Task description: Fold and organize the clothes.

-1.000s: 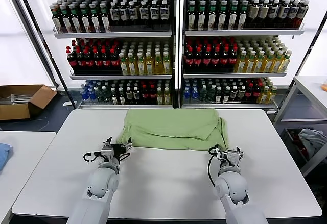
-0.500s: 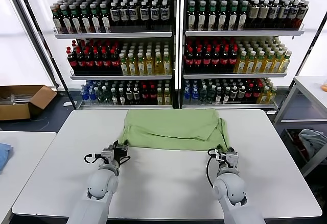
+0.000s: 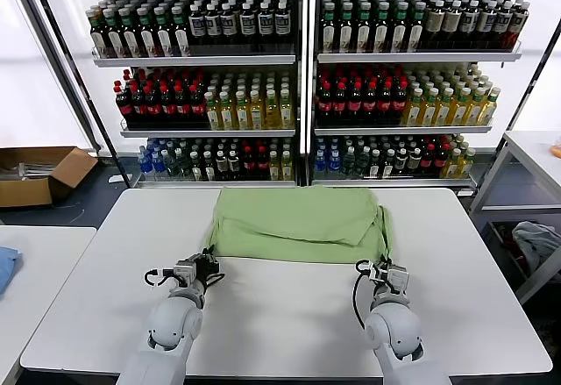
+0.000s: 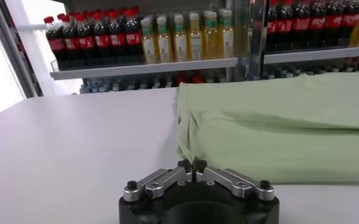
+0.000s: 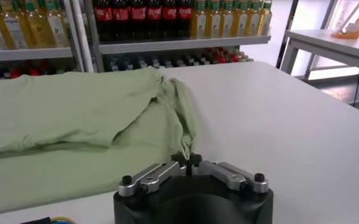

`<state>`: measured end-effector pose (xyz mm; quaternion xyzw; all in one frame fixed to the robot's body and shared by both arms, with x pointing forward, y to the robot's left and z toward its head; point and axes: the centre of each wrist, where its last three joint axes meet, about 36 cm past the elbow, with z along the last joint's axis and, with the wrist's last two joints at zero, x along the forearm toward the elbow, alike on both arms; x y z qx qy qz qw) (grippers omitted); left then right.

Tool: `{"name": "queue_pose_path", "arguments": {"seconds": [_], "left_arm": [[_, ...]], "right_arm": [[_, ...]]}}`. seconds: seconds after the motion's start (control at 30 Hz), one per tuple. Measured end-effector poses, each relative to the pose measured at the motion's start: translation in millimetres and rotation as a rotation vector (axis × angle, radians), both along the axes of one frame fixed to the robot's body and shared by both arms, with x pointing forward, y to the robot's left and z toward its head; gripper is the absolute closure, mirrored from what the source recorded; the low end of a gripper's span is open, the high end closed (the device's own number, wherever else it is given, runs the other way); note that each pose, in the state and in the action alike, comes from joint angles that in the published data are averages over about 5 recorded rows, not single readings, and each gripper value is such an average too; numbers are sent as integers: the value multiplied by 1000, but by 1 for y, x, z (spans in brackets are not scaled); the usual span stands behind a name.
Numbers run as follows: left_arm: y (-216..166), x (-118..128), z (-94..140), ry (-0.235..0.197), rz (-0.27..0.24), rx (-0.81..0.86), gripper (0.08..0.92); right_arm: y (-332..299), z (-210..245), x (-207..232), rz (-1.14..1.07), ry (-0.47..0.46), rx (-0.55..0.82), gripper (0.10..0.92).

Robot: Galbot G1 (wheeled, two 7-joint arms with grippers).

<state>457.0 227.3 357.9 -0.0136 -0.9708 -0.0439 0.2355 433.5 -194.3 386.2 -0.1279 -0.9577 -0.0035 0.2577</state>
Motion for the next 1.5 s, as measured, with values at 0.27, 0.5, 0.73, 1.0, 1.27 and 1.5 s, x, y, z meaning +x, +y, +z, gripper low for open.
{"name": "queue_pose_path", "arguments": {"seconds": [0.27,0.5,0.73,1.0,1.27,1.5], "left_arm": [[-5,-33,17,-51,6,-6,915],[-2,-86,38,-96,17,21,915],[-3,-147,55,-99,25,46,915],[-6,-194,59,-48,18,65,915],[-5,-215,66,-29,31,85,886],[-2,-221,85,-71,44,103,692]], "right_arm": [[10,18,-30,13,-35,5,904],[8,27,-81,17,-43,-15,904],[10,33,-137,18,-9,-40,904],[16,31,-181,33,48,-70,898],[17,36,-207,53,79,-80,700],[13,56,-214,44,46,-67,501]]}}
